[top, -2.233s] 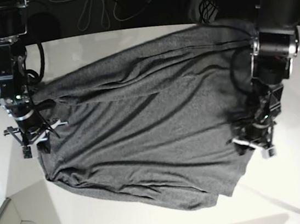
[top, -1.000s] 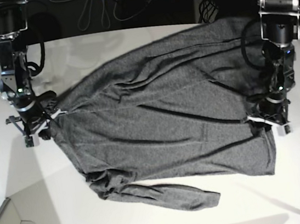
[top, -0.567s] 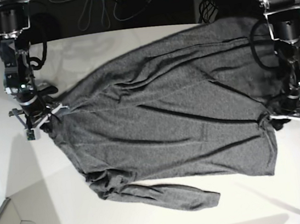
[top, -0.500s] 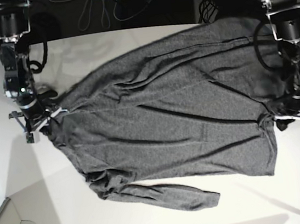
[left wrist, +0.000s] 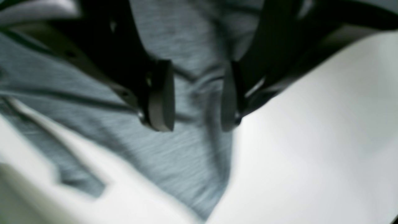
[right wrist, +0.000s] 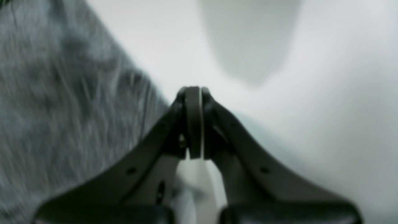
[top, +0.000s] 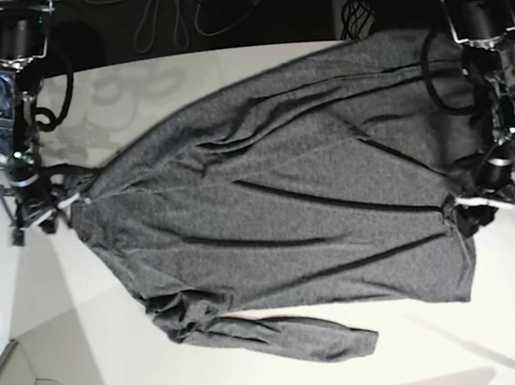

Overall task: Layout the t-shirt on the table in an organized manner, then fold the t-shirt properly
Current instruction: 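Regrasp the shirt with the right gripper and pull it toward the robot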

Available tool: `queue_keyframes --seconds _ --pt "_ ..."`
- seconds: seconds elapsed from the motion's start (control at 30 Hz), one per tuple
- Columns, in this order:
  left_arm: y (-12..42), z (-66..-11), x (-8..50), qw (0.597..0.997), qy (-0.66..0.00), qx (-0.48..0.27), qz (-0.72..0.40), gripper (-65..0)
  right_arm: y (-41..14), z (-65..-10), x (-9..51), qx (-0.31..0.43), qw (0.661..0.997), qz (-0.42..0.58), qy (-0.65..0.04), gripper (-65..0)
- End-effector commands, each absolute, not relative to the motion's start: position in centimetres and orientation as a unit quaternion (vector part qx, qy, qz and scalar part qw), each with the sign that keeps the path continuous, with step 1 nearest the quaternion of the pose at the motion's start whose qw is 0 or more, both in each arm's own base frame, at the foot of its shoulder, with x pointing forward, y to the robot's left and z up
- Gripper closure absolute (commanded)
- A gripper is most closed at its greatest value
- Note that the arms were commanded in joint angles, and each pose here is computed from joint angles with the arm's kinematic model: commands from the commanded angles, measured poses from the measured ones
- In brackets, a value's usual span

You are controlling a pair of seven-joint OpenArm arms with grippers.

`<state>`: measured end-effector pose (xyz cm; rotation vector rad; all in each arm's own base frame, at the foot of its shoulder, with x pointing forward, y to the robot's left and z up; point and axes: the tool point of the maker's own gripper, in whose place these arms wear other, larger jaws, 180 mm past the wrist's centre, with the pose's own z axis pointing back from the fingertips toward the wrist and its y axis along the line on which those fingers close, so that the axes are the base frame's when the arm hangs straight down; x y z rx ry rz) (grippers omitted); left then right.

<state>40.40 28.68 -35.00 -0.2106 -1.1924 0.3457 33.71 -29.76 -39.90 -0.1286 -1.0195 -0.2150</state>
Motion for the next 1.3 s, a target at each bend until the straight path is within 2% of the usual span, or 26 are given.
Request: queue_keyframes --seconds 0.0,0.13,0.27,0.4,0.6,0.8,0.93,1.2,1.27 --pt "28.6 -33.7 41.0 0.801 -0.569 -0.101 0.156 -24.3 -30.8 -37.2 34.9 -0.072 0.841 -0.107 -0.525 -0.2" --pt "27.0 -34.8 40.8 0.817 -0.541 -0.120 0.157 -24.3 -29.8 -34.8 35.6 -0.067 0.824 -0.100 -0.553 -0.6" --pt "26.7 -36.4 38.9 0.836 -0.513 -0.121 0.153 -24.3 -26.2 -34.2 37.2 -0.043 0.826 -0.048 -0.561 -0.7" --pt "28.5 -37.0 35.8 0.841 -0.507 -0.100 0.161 -24.3 -22.4 -34.3 39.8 -0.017 0.830 0.011 -0.557 -0.7" --pt "31.5 -37.4 32.1 0.843 -0.501 -0.068 0.185 -24.3 -19.8 -35.8 44.0 0.004 0.846 0.035 -0.532 -0.7" --pt "32.1 -38.6 30.5 0.851 -0.486 -0.059 0.191 -24.3 -19.2 -38.8 47.4 0.004 0.877 0.048 -0.478 -0.7" --pt "33.3 -38.0 30.2 0.842 -0.495 -0.051 0.208 -24.3 -18.6 -40.6 48.2 0.006 0.891 0.049 -0.452 -0.6" --pt "33.9 -37.6 30.3 0.838 -0.500 -0.047 0.214 -24.3 -22.4 -42.9 47.2 -0.021 0.893 0.023 -0.448 -0.3" --pt "33.7 -37.7 30.4 0.839 -0.499 -0.049 0.212 -24.3 -24.2 -42.6 47.2 -0.046 0.890 0.010 -0.453 -0.3"
